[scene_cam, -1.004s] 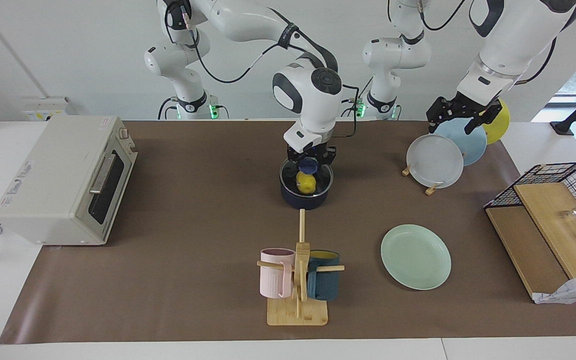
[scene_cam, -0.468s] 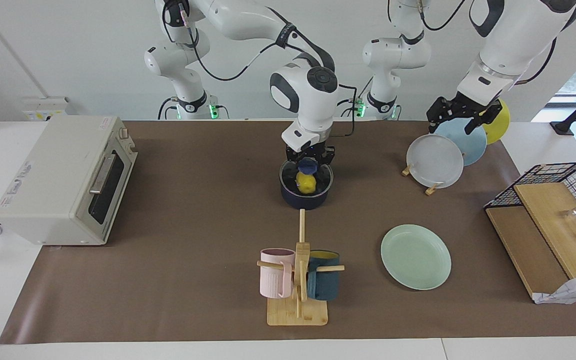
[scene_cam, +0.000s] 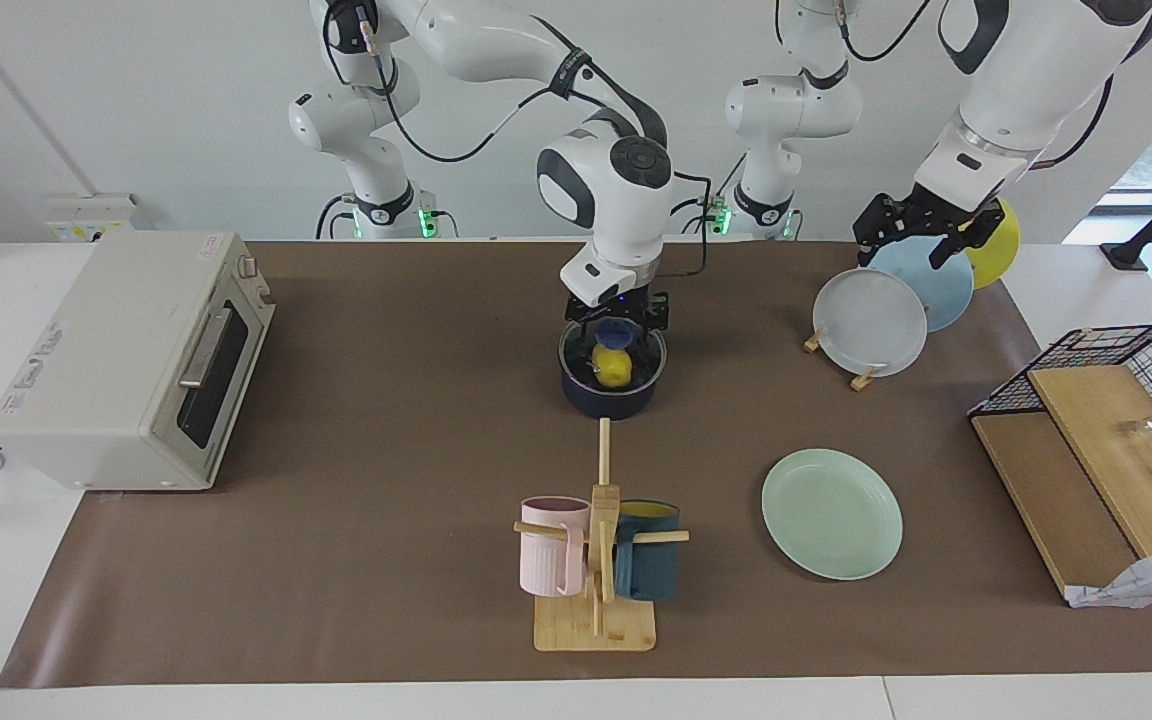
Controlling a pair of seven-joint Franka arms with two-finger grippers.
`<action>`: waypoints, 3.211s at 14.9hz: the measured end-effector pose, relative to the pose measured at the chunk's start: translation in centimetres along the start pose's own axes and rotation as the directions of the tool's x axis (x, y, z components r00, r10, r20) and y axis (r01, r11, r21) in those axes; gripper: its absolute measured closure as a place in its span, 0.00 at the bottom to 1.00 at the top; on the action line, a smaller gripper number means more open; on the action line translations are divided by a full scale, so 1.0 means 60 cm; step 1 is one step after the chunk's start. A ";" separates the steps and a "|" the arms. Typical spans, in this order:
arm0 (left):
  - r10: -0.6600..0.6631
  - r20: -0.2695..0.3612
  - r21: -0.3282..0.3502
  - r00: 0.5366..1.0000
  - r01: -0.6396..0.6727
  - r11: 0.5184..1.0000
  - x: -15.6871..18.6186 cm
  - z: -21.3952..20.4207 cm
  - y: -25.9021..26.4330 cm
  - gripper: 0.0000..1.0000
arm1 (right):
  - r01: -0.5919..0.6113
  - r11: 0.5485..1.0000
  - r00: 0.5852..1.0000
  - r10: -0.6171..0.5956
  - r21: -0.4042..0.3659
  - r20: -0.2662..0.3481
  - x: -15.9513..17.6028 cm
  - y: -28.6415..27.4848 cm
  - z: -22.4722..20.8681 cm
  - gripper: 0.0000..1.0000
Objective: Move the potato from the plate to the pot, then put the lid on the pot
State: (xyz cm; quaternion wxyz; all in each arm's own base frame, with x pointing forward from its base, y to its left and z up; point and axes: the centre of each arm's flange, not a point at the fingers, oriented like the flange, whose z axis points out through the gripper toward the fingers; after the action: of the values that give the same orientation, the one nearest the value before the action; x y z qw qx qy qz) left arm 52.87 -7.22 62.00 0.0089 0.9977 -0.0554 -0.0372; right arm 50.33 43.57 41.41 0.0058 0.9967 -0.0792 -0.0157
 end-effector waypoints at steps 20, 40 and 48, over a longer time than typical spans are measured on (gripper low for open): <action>0.000 0.000 0.000 1.000 0.000 1.000 0.000 0.000 0.000 0.00 | 0.192 0.981 0.980 -0.190 -0.028 0.053 0.166 0.609 -0.341 0.00; 0.000 0.000 0.000 1.000 0.000 1.000 0.000 0.000 0.000 0.00 | 0.149 0.988 0.985 -0.146 -0.027 0.090 0.164 0.714 -0.337 0.00; 0.000 0.000 0.000 1.000 0.000 1.000 0.000 0.000 0.000 0.00 | 0.158 0.987 0.984 -0.156 -0.019 0.087 0.162 0.705 -0.338 0.00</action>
State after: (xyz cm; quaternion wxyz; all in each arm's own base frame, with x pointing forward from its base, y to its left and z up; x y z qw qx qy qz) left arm 52.87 -7.21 62.00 0.0089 0.9977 -0.0554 -0.0372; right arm 53.91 0.43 62.01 0.0139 0.9981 -0.0005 -0.0598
